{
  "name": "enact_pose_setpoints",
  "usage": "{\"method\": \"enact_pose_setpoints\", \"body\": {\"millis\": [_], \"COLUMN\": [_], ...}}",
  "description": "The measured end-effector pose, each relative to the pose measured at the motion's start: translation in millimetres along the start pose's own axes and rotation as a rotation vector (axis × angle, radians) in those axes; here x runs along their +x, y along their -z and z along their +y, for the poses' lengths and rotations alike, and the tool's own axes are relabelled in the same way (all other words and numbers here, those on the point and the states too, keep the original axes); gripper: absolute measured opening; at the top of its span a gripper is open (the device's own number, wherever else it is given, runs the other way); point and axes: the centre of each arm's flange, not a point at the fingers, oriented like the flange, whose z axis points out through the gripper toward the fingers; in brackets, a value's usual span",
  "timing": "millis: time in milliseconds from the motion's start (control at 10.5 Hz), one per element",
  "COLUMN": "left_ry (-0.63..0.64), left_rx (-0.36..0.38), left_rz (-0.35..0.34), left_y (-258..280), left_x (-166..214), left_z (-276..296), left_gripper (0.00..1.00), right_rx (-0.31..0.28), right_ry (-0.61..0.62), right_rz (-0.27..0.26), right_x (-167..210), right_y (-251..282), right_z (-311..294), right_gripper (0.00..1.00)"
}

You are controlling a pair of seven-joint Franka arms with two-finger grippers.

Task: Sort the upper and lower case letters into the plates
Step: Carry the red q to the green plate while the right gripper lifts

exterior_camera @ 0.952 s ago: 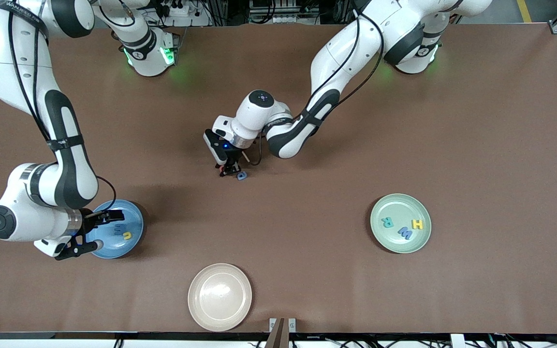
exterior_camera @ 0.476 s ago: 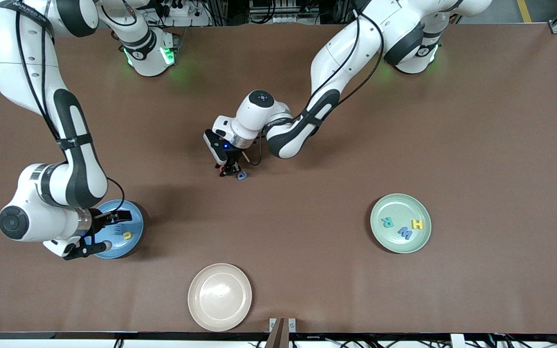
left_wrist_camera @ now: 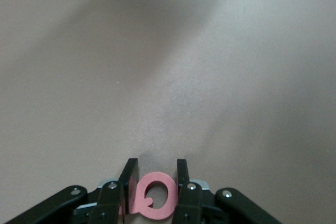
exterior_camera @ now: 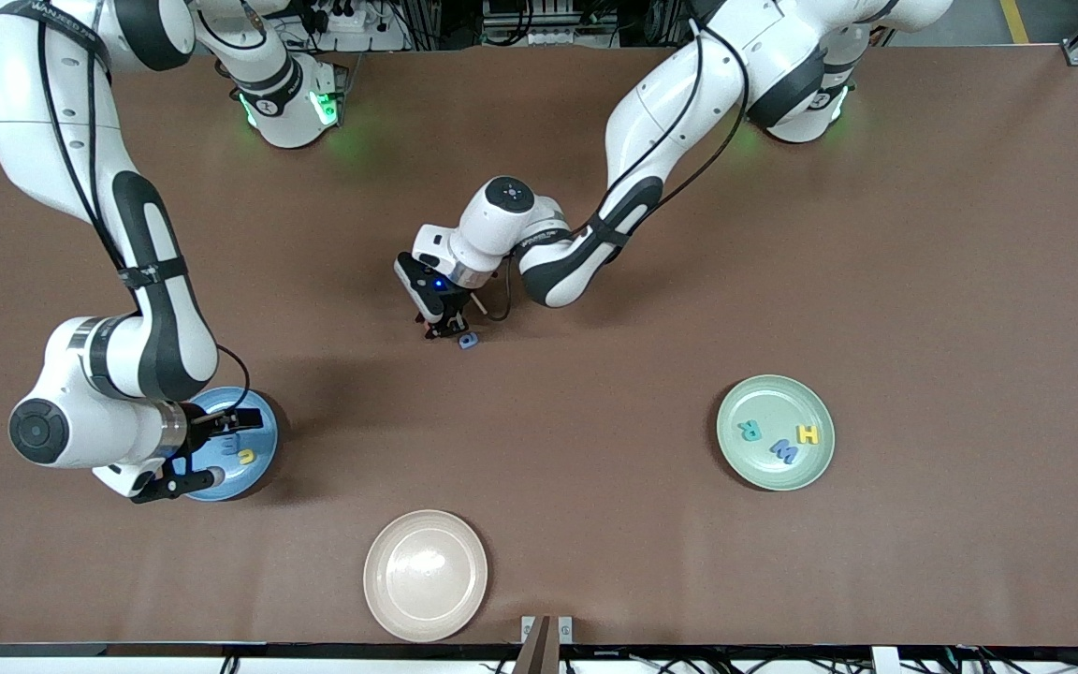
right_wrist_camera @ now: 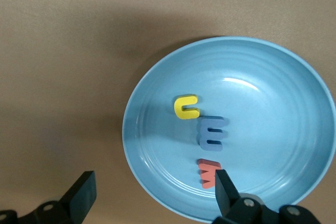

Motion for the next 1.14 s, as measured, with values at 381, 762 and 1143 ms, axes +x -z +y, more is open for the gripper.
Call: {"method": "enact_pose_setpoints", "body": {"millis": [381, 762, 1143], "left_ry": [0.057, 0.191, 0.363], "left_rx": [0.002, 0.027, 0.109], "left_rz": [-0.025, -0.174, -0.349], "left_y": [41, 123, 216], "left_x": [29, 73, 68], "left_z": [-24, -94, -223], "left_gripper": [0.34, 0.34, 0.34], "right_rx": [-0.007, -0.039, -0.065], "right_ry": [-0.006, 0.083, 0.184], "right_rz": [0.001, 0.008, 0.007], "right_x": [6, 17, 4], "right_y": [-2, -12, -29], "right_z": [-32, -162, -280], "right_gripper": [1.00, 1.00, 1.00]}}
